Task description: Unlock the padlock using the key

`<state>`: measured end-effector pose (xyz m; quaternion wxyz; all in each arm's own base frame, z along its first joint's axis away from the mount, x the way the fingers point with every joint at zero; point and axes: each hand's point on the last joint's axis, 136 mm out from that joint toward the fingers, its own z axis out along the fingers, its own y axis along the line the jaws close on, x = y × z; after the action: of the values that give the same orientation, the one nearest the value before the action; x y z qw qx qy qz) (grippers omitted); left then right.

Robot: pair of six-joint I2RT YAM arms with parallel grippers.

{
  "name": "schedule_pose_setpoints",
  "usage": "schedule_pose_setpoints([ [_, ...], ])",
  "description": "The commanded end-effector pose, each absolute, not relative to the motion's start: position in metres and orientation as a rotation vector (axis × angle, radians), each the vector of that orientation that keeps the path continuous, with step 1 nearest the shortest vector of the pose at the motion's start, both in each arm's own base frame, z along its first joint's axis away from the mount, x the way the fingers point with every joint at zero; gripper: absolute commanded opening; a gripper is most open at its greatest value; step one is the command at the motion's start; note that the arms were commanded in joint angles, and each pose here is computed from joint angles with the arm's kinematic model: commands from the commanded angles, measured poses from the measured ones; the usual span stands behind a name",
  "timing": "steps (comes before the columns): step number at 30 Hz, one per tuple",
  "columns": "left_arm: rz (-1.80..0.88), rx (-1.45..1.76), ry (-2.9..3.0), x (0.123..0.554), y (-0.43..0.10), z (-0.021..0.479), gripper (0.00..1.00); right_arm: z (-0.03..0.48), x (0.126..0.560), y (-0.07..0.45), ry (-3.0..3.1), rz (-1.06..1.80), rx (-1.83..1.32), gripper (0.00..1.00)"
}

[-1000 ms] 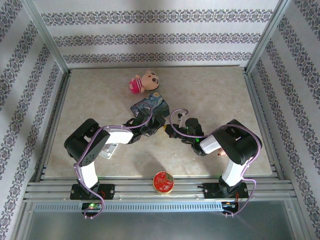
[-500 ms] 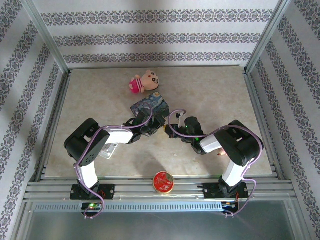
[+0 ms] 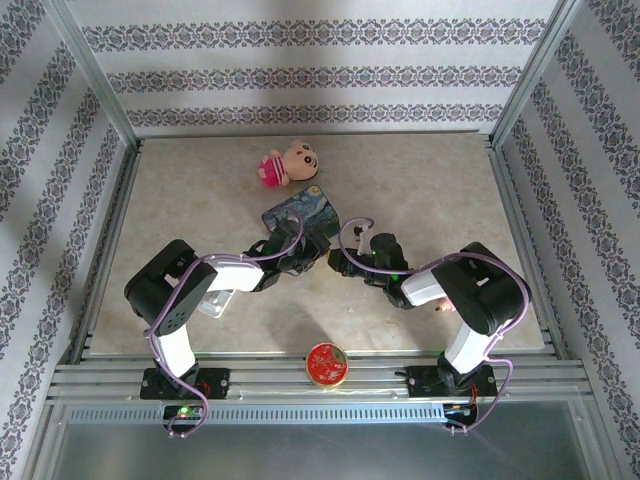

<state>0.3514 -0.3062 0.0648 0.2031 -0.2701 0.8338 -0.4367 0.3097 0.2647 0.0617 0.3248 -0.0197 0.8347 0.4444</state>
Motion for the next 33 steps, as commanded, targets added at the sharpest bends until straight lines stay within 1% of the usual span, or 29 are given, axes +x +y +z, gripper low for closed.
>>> schedule_pose_setpoints([
  [1, -1.314, -0.909, 2.536, 0.304, -0.317, 0.025, 0.0, 0.084, 0.315, 0.261, 2.105, 1.202, -0.018, 0.33],
  [5, -1.307, -0.935, 2.552, 0.303, -0.317, 0.018, 0.0, 0.081, 0.306, 0.255, 2.119, 1.206, 0.01, 0.37],
  [10, -1.273, -0.954, 2.566, 0.303, -0.314, 0.014, 0.0, 0.093, 0.297, 0.25, 2.108, 1.209, 0.007, 0.39],
  [15, -1.232, -0.962, 2.579, 0.303, -0.31, 0.013, 0.0, 0.097, 0.291, 0.244, 2.129, 1.149, 0.002, 0.39],
  [21, -1.228, -0.959, 2.584, 0.304, -0.311, 0.013, 0.0, 0.087, 0.284, 0.235, 2.209, 1.006, 0.012, 0.34],
  [26, -1.227, -0.951, 2.59, 0.305, -0.312, 0.013, 0.0, 0.086, 0.282, 0.238, 2.216, 1.0, 0.008, 0.28],
  [33, -1.226, -0.946, 2.599, 0.304, -0.313, 0.013, 0.0, 0.088, 0.287, 0.249, 2.21, 1.011, -0.028, 0.27],
])
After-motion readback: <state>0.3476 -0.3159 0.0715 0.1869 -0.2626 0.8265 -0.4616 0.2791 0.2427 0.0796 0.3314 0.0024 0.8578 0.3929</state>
